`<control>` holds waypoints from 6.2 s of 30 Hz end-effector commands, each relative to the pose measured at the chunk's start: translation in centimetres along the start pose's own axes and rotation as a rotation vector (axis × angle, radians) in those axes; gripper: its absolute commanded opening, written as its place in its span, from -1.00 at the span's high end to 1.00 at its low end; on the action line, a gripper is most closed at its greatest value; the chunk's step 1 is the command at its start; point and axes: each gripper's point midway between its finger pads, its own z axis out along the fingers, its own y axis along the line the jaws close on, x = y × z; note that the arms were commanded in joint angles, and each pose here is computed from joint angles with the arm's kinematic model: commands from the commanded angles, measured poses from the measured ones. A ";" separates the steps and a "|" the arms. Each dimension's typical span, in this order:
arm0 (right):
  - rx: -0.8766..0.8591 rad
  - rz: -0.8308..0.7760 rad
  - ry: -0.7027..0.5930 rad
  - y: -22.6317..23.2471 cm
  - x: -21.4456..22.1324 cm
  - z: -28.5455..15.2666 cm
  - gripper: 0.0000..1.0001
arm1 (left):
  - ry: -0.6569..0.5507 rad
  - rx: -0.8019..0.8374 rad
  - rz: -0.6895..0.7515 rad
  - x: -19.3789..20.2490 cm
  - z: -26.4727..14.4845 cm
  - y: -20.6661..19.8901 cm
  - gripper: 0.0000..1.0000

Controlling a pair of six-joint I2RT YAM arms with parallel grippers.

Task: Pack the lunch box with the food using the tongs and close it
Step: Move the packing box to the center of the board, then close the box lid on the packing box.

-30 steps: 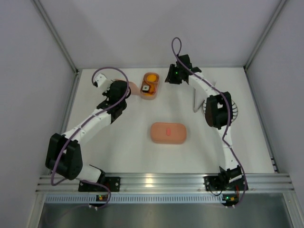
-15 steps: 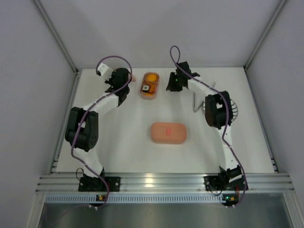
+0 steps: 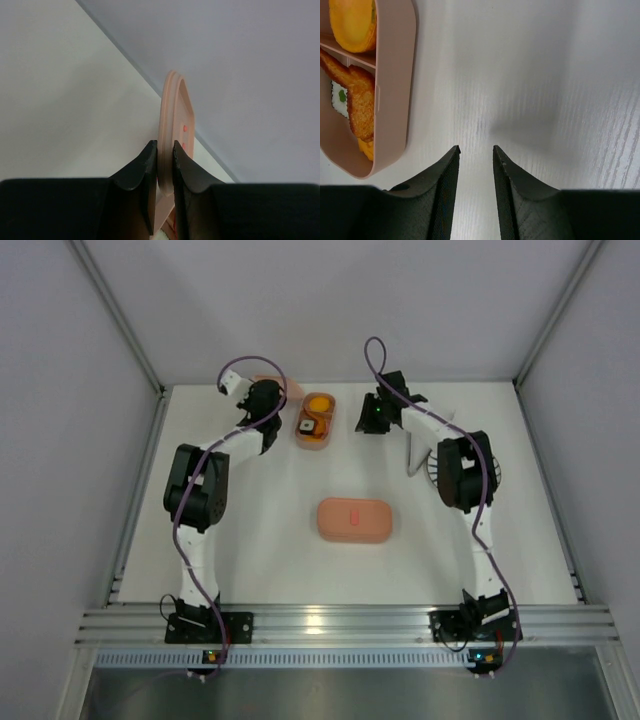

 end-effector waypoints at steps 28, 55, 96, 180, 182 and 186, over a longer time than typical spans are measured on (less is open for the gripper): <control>0.015 -0.003 -0.131 -1.6 -2.6 -5.4 0.43 | 0.268 0.244 -0.170 6.2 -4.0 -3.3 1.00; 0.101 -0.009 -0.130 -3.9 1.2 -10.5 0.47 | 0.463 0.364 -0.116 8.3 -13.1 -2.8 1.00; 0.172 -0.049 -0.206 -4.3 -0.4 -14.2 0.47 | 0.442 0.585 0.083 5.1 -16.4 -6.8 1.00; 0.246 0.020 -0.073 -6.5 5.6 -8.4 0.51 | 0.256 0.006 1.287 4.8 -30.6 -7.6 1.00; 0.241 0.017 -0.070 -6.1 5.9 -8.3 0.52 | 0.269 0.011 1.286 5.2 -30.8 -7.5 1.00; 0.225 0.008 -0.065 -5.4 6.4 -8.0 0.54 | 0.272 0.020 1.272 5.2 -31.0 -7.7 1.00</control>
